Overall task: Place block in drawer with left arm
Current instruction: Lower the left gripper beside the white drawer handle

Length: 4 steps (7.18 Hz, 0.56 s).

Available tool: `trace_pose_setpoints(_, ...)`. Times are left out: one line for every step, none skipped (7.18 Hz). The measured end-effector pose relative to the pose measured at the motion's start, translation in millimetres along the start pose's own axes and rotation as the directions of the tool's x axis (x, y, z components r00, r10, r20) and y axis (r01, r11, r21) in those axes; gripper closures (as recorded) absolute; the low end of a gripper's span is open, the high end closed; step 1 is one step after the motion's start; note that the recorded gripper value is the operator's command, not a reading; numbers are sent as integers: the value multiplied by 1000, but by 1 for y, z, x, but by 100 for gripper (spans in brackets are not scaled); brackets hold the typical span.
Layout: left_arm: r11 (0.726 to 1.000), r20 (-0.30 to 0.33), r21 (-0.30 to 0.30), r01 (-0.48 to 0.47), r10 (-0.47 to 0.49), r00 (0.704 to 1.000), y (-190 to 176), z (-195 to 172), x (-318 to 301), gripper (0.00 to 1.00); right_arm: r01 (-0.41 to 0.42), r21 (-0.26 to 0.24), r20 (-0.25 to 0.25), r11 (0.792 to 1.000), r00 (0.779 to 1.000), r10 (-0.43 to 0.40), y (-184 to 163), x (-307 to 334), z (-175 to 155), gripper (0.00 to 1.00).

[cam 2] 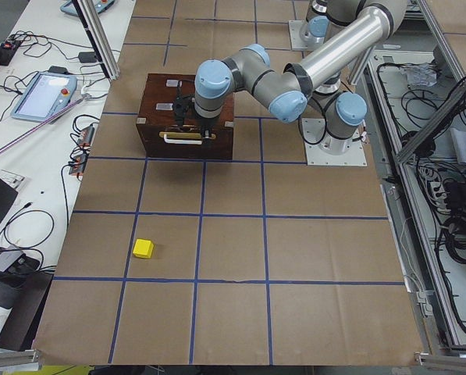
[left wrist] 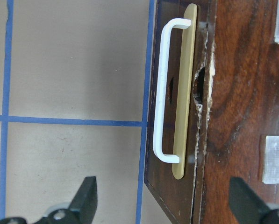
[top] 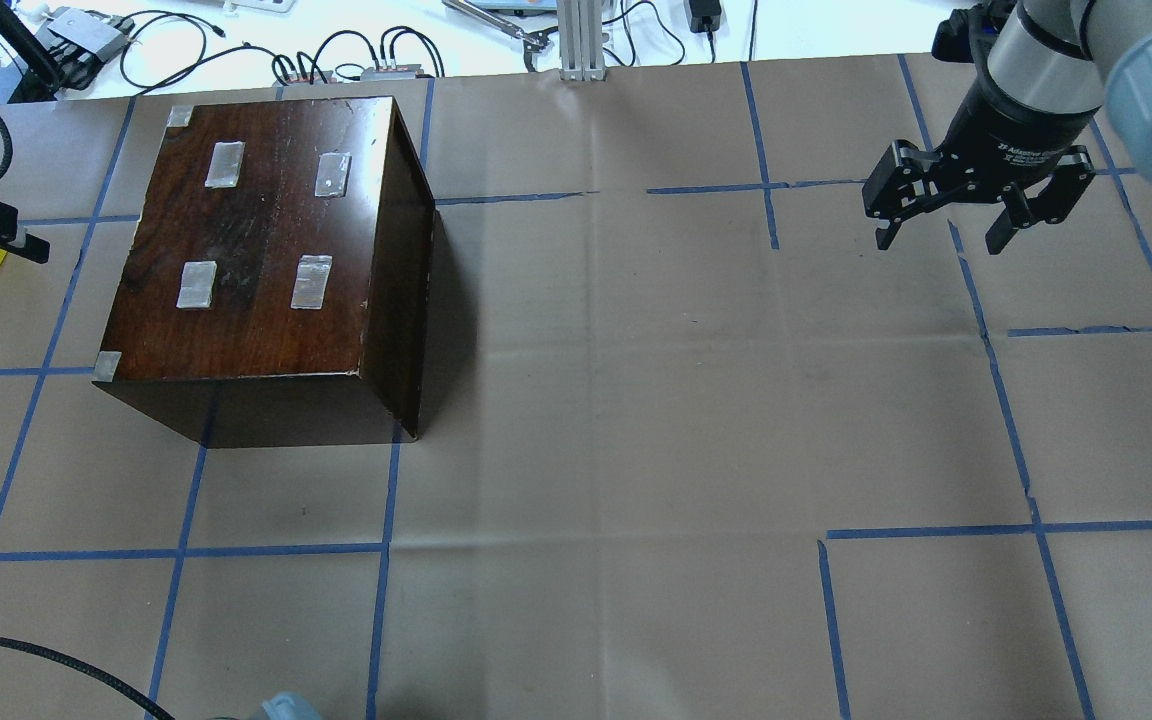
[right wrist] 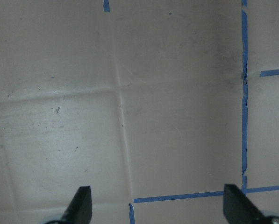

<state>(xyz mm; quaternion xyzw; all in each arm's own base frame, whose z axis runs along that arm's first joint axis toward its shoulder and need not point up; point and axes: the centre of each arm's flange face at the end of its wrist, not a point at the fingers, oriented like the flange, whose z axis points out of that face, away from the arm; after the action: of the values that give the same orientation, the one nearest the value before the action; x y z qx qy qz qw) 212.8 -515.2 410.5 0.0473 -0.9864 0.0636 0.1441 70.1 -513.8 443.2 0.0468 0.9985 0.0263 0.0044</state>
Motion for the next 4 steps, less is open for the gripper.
trace_pose_setpoints(1000, -16, -14, 3, -3, 1000, -3, 10, -7, 1, 0, 0, 0, 1000, 1000, 0, 0, 0, 0, 0)
trace_pose_setpoints(1000, -29, -28, -3, 2, 1000, -7, 22, -14, 1, 0, 0, 0, 1000, 1000, 0, 0, 0, 0, 0)
trace_pose_setpoints(999, -40, -41, -11, 9, 999, -11, 34, -19, 1, 0, 0, 0, 1000, 1000, 0, 0, 0, 0, 0)
trace_pose_setpoints(998, -48, -51, -25, 22, 999, -13, 43, -22, 2, 0, 0, 0, 1000, 1000, 0, 0, 0, 0, 0)
